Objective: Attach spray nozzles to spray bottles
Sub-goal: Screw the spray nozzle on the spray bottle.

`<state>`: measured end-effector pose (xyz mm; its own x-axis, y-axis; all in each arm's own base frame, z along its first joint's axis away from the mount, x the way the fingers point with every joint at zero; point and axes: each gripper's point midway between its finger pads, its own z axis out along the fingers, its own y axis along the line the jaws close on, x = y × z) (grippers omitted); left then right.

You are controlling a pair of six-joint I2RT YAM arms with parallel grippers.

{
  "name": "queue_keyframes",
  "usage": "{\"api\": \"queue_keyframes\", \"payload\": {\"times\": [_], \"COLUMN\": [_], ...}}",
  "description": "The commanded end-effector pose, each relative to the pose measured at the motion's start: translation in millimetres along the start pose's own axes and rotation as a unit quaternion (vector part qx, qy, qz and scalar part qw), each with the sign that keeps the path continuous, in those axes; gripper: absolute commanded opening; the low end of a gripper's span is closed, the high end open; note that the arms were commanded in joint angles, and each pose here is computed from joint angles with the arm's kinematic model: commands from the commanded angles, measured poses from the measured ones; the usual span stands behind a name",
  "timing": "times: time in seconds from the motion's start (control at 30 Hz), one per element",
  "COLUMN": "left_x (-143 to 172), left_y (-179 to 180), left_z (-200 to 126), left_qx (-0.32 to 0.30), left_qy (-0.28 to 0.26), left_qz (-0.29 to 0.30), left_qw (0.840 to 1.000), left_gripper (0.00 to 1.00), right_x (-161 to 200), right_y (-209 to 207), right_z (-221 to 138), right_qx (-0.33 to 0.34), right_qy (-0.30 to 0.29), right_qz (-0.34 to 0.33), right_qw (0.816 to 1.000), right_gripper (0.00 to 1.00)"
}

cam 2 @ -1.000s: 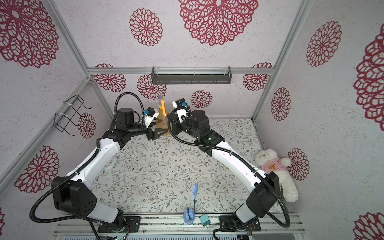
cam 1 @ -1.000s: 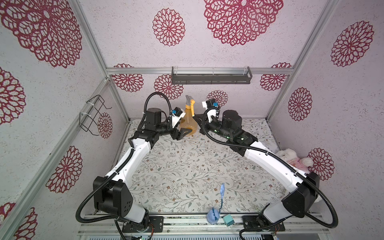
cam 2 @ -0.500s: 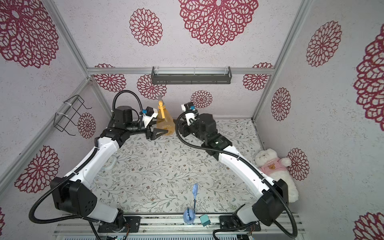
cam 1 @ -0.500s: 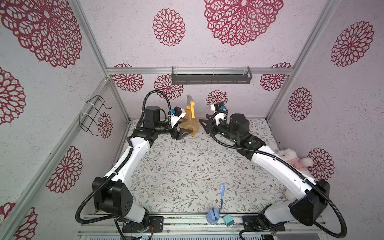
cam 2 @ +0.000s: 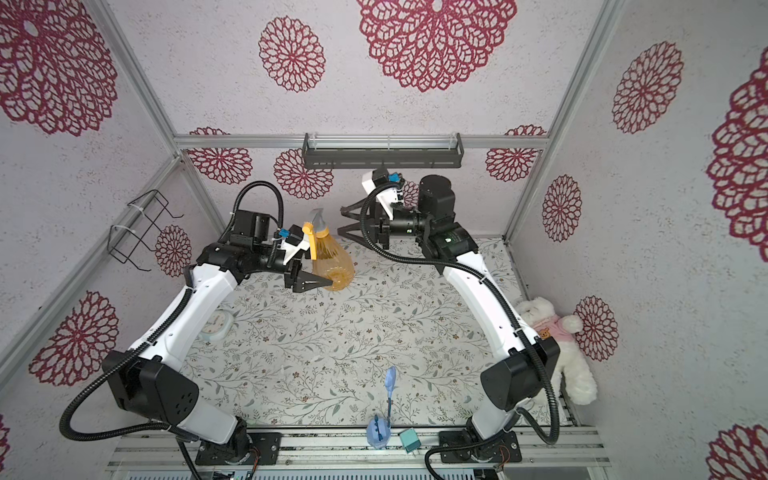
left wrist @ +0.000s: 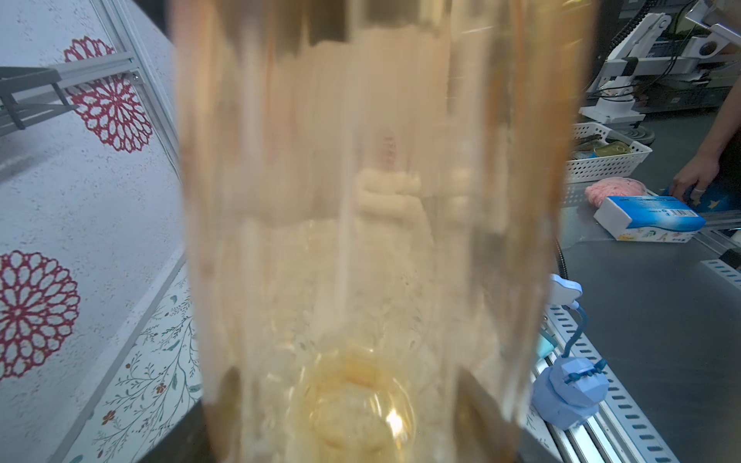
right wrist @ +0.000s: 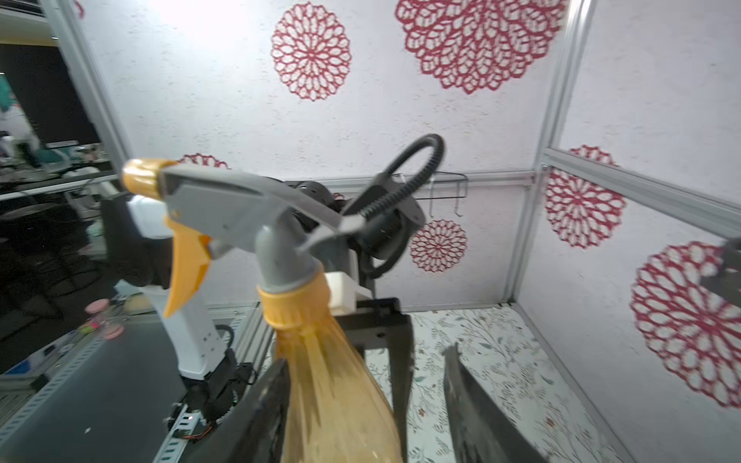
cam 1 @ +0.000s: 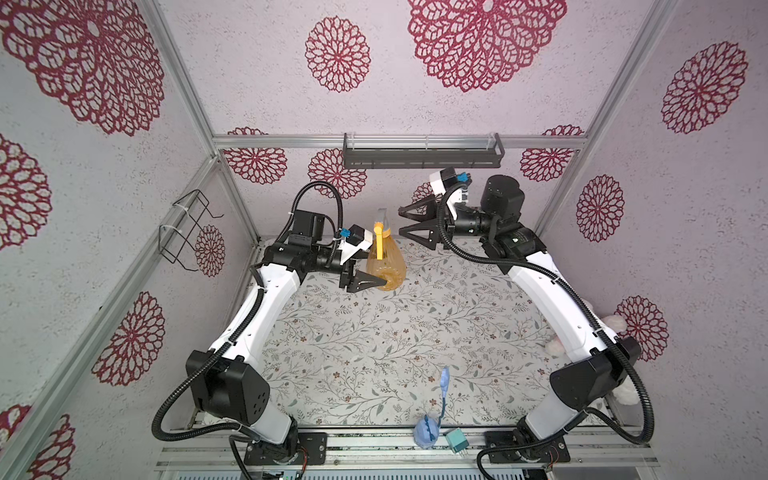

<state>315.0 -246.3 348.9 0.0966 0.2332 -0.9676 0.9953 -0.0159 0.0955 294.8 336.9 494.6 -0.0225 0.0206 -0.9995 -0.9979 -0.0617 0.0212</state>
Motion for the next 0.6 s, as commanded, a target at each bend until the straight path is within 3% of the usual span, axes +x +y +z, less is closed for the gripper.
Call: {"api": "queue_keyframes", "payload": {"times": [0.0, 0.37, 0.47, 0.57], "left_x": [0, 7, 8, 11], "left_y": [-2, -1, 0, 3], "left_z": [2, 7, 7, 8], "left_qx": [0.017, 0.015, 0.012, 0.007], "left_qy": [-0.007, 0.008, 0.011, 0.018], "left_qz": [0.004, 0.001, 0.002, -0.002], "left_qw": [1.0, 1.0, 1.0, 1.0], "left_gripper": [0.0, 0.0, 0.0, 0.0], "right_x": [-11, -2, 1, -1], "right_y": [28, 23, 23, 21], "right_z": [6, 25, 26, 26], "right_qx": [-0.057, -0.059, -0.054, -0.042], "right_qy": [0.002, 0.021, 0.025, 0.025], "right_qz": [-0.019, -0.002, 0.001, -0.001], "right_qw": [0.998, 0.998, 0.998, 0.999], "right_gripper": [0.62, 0.57, 0.46, 0.26]}}
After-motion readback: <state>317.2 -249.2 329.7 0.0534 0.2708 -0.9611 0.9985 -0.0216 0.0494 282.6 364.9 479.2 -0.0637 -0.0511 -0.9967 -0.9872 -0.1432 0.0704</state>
